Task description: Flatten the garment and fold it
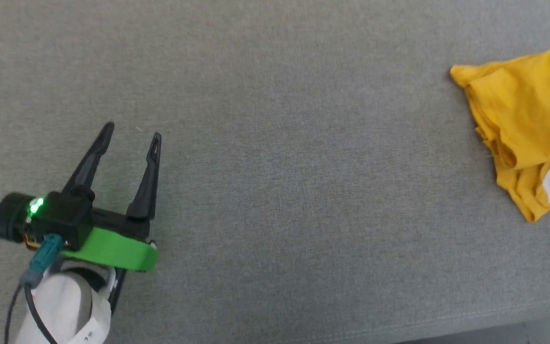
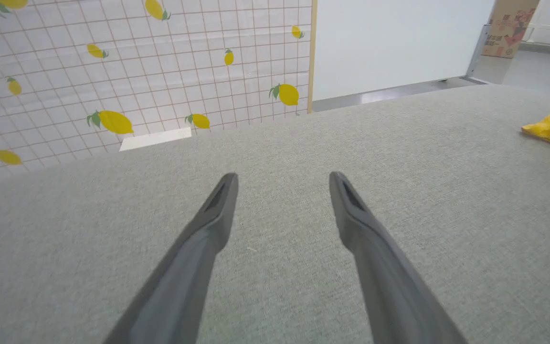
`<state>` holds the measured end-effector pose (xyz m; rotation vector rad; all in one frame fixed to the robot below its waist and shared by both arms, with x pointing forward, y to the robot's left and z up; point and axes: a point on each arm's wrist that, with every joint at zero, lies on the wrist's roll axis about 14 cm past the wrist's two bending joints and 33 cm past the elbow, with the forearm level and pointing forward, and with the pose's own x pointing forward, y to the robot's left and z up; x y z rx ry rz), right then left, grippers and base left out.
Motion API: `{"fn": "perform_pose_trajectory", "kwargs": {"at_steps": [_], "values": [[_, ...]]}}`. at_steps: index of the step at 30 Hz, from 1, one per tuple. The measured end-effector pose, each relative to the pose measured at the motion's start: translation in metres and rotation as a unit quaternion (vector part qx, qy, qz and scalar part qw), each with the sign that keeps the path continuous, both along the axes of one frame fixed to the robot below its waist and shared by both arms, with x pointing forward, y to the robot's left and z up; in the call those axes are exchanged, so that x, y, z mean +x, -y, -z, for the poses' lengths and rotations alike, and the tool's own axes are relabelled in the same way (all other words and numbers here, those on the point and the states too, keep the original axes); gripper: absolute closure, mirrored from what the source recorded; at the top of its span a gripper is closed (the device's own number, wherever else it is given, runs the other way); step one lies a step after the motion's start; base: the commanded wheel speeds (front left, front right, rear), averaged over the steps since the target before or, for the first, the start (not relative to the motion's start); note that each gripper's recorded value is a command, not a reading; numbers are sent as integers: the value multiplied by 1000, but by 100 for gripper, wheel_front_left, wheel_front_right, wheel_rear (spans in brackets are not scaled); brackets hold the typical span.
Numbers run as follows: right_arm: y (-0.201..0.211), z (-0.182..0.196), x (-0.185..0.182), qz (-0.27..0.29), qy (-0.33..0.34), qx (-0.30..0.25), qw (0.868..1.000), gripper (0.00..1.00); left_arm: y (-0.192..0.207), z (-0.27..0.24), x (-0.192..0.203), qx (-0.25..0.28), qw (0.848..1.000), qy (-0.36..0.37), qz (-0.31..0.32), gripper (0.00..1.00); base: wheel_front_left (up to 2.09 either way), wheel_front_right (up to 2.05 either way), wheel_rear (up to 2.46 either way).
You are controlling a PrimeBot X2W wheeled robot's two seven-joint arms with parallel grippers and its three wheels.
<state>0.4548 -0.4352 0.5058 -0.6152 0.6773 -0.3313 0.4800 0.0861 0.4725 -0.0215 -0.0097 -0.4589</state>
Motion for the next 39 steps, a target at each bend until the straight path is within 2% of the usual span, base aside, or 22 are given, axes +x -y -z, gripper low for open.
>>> {"fn": "perform_pose_trajectory", "kwargs": {"at_steps": [12,22,27,29,30,31,39], "values": [[65,9,-9,52,-42,-87,994,100,18,20,34,13,999,1,35,0,0,0,0],[89,35,-11,69,-75,-119,988,100,19,55,46,27,998,-30,45,0,0,0,0],[96,51,-9,84,-85,-118,986,100,20,67,50,26,998,-39,48,0,0,0,0],[99,57,-11,94,-89,-115,985,78,21,71,51,25,998,-41,49,0,0,0,0],[100,58,-12,96,-90,-116,984,31,21,72,51,25,998,-42,49,0,0,0,0],[100,59,-13,96,-90,-118,984,0,21,71,51,25,998,-41,49,0,0,0,0],[103,58,-16,93,-87,-123,984,0,16,66,53,27,998,-38,37,0,0,0,0]]}}
